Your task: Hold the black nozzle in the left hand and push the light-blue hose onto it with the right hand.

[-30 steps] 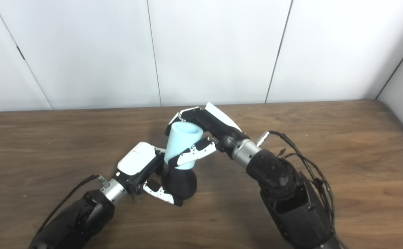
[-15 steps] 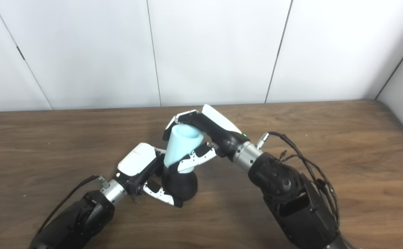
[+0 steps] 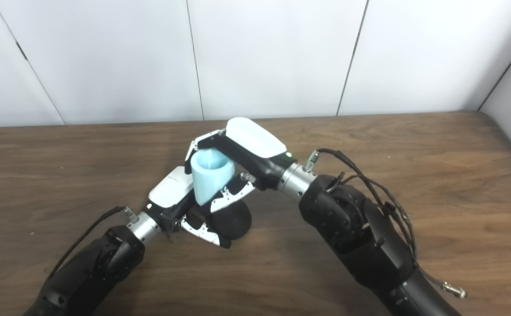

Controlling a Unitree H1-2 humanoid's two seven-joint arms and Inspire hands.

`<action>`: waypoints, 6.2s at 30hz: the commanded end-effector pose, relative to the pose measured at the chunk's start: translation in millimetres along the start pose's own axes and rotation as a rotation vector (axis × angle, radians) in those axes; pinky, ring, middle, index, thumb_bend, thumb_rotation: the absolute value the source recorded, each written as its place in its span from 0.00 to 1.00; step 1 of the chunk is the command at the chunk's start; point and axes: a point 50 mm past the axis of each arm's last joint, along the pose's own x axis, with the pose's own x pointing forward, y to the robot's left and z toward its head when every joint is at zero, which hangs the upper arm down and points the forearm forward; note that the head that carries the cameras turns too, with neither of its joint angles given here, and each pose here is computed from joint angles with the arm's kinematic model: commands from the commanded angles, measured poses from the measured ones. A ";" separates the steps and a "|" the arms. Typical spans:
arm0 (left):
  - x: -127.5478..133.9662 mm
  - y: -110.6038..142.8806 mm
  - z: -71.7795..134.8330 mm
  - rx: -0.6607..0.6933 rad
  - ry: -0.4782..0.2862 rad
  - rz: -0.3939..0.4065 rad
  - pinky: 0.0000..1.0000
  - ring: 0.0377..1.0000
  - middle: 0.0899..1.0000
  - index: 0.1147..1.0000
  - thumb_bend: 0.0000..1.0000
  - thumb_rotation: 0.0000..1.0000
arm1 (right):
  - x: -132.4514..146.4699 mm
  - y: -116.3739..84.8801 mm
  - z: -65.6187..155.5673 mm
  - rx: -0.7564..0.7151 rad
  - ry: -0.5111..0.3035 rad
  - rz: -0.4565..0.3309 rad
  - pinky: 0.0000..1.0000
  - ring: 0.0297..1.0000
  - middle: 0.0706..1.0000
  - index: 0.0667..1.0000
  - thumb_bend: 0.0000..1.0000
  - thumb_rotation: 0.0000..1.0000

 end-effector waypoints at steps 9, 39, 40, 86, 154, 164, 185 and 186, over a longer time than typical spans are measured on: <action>-22.7 -40.1 3.2 -0.001 0.052 -0.236 0.29 0.34 0.39 0.44 0.52 0.00 | -11.5 16.4 -14.1 -0.104 0.013 0.163 0.30 0.36 0.44 0.51 0.51 0.00; -28.9 -33.1 -1.6 -0.001 0.083 -0.270 0.32 0.36 0.40 0.44 0.52 0.00 | -25.7 7.0 -26.1 -0.101 0.096 0.117 0.30 0.35 0.44 0.51 0.51 0.00; -28.7 -33.0 -1.3 0.000 0.082 -0.269 0.32 0.36 0.40 0.44 0.52 0.00 | -26.1 8.5 -26.4 -0.097 0.098 0.118 0.31 0.36 0.44 0.50 0.51 0.00; -32.1 -26.5 -2.9 -0.003 0.088 -0.288 0.34 0.38 0.41 0.43 0.52 0.00 | -48.4 45.3 -36.0 -0.115 0.066 0.175 0.27 0.35 0.43 0.51 0.51 0.00; -22.6 -32.5 2.5 -0.007 0.072 -0.236 0.31 0.35 0.39 0.45 0.52 0.00 | -41.2 -3.6 7.7 0.160 0.208 -0.298 0.70 0.91 1.00 1.00 1.00 0.32; -23.9 -34.0 0.3 -0.001 0.073 -0.227 0.31 0.35 0.40 0.44 0.52 0.00 | -68.2 -31.2 0.6 0.137 0.181 -0.299 0.86 1.00 1.00 1.00 1.00 0.54; -24.6 -30.6 -2.5 0.002 0.073 -0.238 0.32 0.36 0.40 0.44 0.52 0.00 | -113.5 -42.3 8.1 -0.033 -0.010 -0.279 0.75 0.84 0.83 0.81 0.54 0.88; -24.4 -30.6 -2.5 0.000 0.072 -0.238 0.32 0.36 0.40 0.44 0.52 0.00 | -111.8 -41.3 9.4 -0.037 -0.013 -0.268 0.75 0.84 0.83 0.81 0.53 0.88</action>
